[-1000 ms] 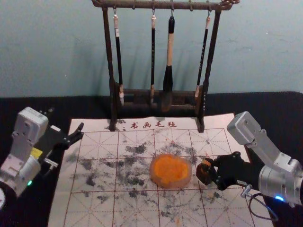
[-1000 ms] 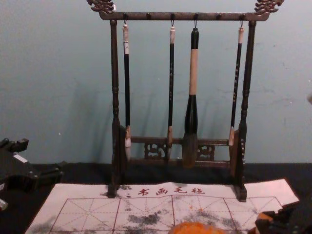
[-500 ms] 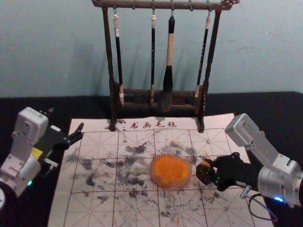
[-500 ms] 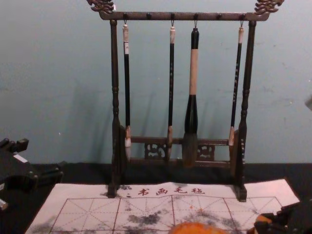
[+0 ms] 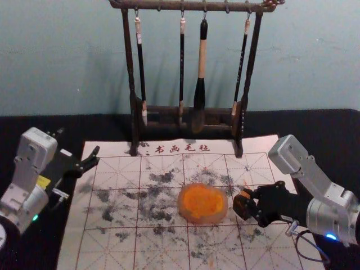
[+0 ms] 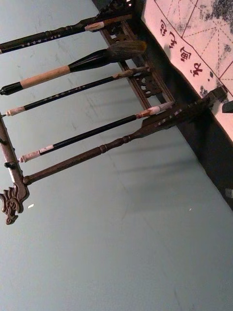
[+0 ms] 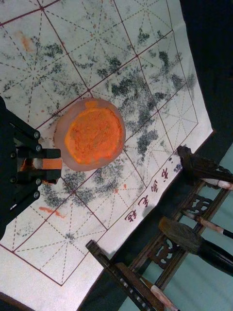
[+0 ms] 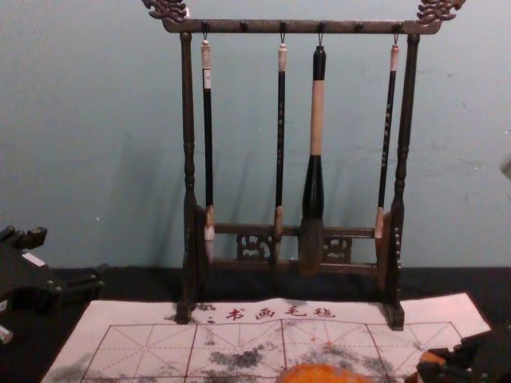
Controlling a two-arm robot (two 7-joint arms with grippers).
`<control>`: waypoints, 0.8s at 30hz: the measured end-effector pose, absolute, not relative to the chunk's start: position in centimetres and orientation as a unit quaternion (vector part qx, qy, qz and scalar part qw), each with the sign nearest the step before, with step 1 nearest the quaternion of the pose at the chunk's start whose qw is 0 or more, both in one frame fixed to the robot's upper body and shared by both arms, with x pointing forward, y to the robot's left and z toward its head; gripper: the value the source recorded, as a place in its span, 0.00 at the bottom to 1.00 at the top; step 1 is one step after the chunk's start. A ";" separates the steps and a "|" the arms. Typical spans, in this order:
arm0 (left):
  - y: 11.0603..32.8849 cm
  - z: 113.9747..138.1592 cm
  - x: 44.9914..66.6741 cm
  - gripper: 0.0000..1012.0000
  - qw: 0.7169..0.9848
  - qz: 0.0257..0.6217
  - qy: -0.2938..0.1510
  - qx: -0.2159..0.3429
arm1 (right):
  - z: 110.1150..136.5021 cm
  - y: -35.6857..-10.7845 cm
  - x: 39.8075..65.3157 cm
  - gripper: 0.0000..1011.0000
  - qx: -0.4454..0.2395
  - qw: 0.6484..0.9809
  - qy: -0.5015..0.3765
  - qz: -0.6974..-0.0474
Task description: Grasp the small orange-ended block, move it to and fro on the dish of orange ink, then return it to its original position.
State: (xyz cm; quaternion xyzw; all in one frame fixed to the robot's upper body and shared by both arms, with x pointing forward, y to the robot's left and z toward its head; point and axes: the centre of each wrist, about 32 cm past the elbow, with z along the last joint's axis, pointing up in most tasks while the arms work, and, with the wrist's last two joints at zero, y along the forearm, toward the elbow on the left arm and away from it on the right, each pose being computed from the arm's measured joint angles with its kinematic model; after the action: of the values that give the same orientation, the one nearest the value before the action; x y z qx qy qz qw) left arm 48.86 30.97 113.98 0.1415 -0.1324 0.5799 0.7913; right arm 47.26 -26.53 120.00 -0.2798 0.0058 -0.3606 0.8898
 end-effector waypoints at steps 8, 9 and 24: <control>31.0 114.0 48.9 0.99 0.791 0.580 -0.132 0.141 | 120.0 -26.5 47.3 0.27 -0.280 0.890 0.006 -0.361; 31.0 114.0 48.9 0.99 0.791 0.580 -0.132 0.141 | 120.0 -26.5 47.3 0.31 -0.280 0.890 0.006 -0.361; 31.0 114.0 48.9 0.99 0.791 0.580 -0.132 0.141 | 120.0 -26.5 47.2 0.78 -0.279 0.890 0.006 -0.361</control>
State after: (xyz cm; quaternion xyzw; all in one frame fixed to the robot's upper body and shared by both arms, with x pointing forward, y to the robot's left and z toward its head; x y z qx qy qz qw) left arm 48.86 30.97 113.98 0.1415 -0.1325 0.5799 0.7913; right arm 47.25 -26.53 120.03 -0.2795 0.0064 -0.3610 0.8897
